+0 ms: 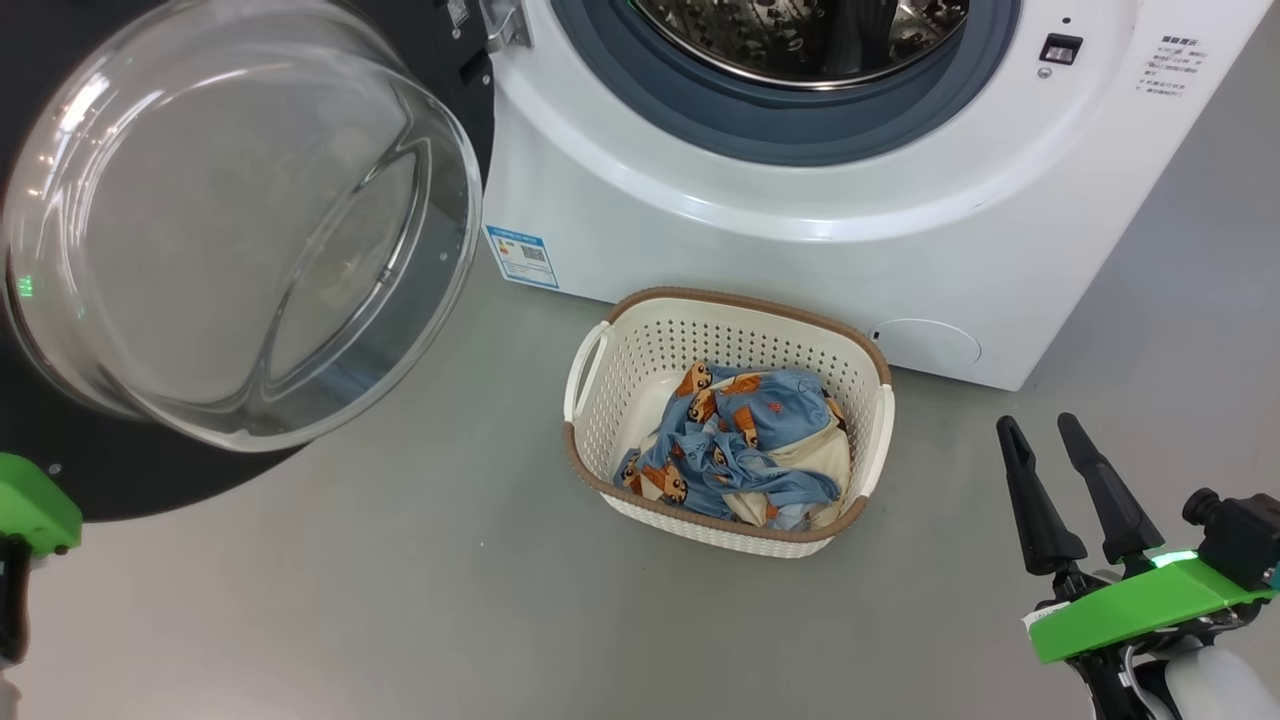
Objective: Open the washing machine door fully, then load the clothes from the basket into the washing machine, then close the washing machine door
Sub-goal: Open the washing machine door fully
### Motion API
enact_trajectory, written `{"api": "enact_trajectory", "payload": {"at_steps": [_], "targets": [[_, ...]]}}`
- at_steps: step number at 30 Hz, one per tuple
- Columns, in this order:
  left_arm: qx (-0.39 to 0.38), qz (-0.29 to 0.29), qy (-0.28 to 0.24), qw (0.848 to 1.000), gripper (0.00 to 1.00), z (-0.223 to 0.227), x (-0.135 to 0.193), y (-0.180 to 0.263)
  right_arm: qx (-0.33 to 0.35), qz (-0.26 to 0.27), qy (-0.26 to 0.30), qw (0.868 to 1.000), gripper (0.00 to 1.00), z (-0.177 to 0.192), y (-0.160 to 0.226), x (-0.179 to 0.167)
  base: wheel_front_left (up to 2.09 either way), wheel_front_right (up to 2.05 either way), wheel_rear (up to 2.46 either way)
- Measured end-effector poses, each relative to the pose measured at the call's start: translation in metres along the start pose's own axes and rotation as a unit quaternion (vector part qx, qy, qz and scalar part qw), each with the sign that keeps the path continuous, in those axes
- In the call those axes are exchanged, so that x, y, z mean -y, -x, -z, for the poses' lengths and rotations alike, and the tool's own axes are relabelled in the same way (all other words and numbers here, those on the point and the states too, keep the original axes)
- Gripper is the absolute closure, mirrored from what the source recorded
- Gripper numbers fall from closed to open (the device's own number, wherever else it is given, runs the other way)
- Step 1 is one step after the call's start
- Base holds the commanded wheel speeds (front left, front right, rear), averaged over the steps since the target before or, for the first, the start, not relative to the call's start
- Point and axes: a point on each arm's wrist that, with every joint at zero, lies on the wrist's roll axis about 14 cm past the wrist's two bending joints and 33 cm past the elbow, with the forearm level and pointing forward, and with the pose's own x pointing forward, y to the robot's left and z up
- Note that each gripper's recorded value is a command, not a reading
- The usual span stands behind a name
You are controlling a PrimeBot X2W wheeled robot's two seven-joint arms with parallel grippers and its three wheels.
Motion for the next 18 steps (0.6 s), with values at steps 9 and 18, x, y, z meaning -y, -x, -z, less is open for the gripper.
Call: {"api": "enact_trajectory", "payload": {"at_steps": [9, 18], "targets": [[-0.006, 0.003, -0.003, 1.000, 1.00, 0.002, -0.002, 0.000, 0.001, -0.003, -0.005, 1.000, 0.00, -0.001, 0.000, -0.005, 0.00, 0.00, 0.00], [-0.007, 0.006, -0.006, 1.000, 1.00, 0.004, -0.005, 0.005, 0.004, -0.011, -0.005, 1.000, 0.00, -0.003, -0.001, -0.013, 0.00, 0.00, 0.00]]}}
